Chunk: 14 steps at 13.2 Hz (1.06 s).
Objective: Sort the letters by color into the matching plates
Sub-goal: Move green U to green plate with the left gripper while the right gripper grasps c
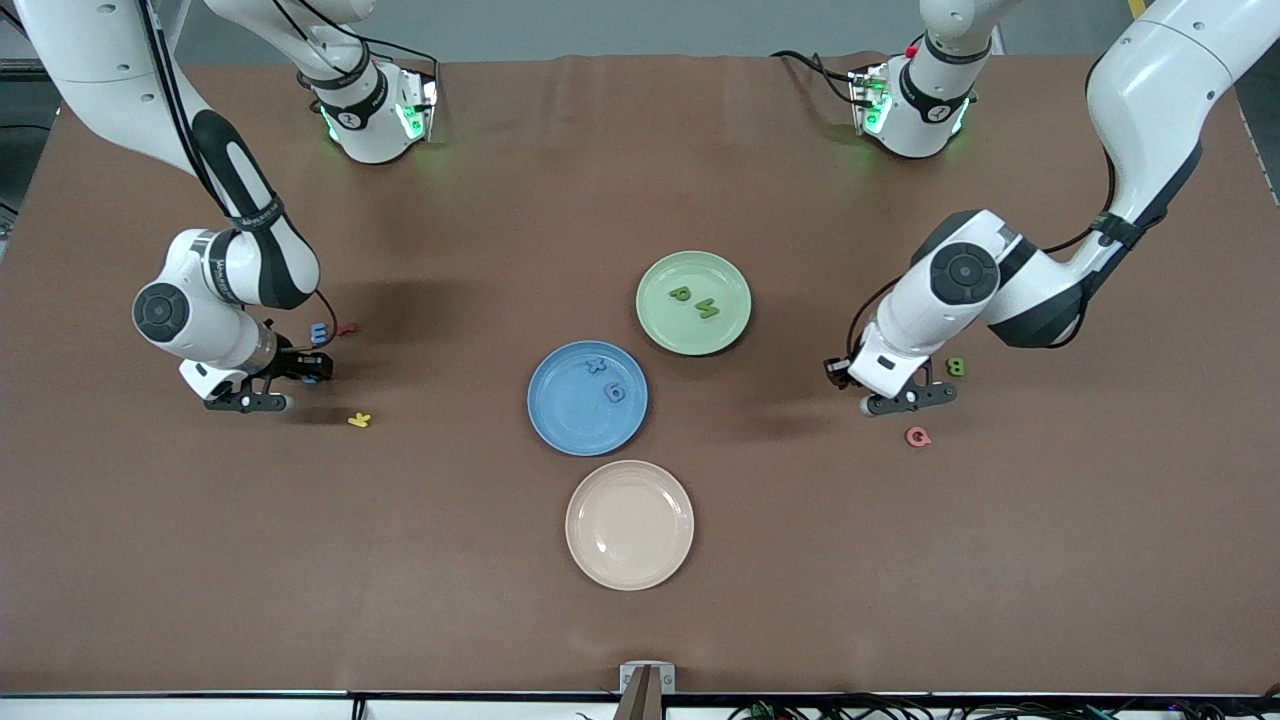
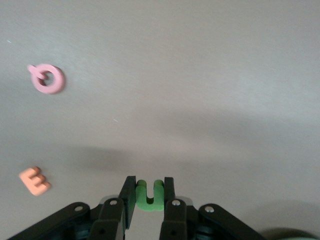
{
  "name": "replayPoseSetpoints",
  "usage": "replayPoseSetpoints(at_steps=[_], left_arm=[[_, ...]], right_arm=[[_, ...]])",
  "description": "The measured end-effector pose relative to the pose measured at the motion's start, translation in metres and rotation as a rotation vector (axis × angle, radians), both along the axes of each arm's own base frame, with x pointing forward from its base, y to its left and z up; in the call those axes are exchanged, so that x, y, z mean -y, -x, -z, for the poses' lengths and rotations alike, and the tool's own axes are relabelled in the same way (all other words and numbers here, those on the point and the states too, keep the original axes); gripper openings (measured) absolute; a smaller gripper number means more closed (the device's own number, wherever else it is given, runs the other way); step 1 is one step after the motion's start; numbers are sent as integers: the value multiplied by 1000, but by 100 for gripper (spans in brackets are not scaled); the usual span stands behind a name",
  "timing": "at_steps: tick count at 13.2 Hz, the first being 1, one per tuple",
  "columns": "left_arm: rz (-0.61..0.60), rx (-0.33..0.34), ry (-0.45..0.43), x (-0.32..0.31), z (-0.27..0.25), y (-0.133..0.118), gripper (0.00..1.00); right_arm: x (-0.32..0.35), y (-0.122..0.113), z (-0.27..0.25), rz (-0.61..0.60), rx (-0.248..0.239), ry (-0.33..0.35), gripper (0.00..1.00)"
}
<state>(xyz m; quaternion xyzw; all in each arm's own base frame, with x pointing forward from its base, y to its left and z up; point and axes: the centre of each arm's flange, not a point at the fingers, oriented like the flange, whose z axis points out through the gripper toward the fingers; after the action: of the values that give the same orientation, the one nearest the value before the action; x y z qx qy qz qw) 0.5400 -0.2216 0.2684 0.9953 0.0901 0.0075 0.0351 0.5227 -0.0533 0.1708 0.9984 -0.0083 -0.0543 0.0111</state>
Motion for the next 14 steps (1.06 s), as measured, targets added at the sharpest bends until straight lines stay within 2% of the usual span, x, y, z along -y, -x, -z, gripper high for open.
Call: replayPoseSetpoints(at_steps=[1, 2, 3, 5, 8, 10, 14], left_arm=[[-8, 0, 5, 15, -3, 6, 26], [-16, -3, 7, 33, -4, 14, 26], [-28, -6, 7, 51, -3, 24, 26], [-56, -12, 10, 89, -4, 45, 26], [-101, -18, 15, 138, -7, 76, 26], [-115, -30, 14, 155, -4, 91, 26], [-134, -65, -20, 181, 22, 118, 26]], right_arm=[[-1, 0, -1, -1, 2, 0, 48], [-1, 0, -1, -1, 3, -1, 46], [-2, -1, -2, -3, 4, -1, 38], [-2, -1, -3, -2, 5, -1, 35], [-2, -1, -4, -1, 4, -2, 35], [-14, -4, -15, 25, -22, -3, 35], [-90, -19, -75, 82, -32, 16, 35]])
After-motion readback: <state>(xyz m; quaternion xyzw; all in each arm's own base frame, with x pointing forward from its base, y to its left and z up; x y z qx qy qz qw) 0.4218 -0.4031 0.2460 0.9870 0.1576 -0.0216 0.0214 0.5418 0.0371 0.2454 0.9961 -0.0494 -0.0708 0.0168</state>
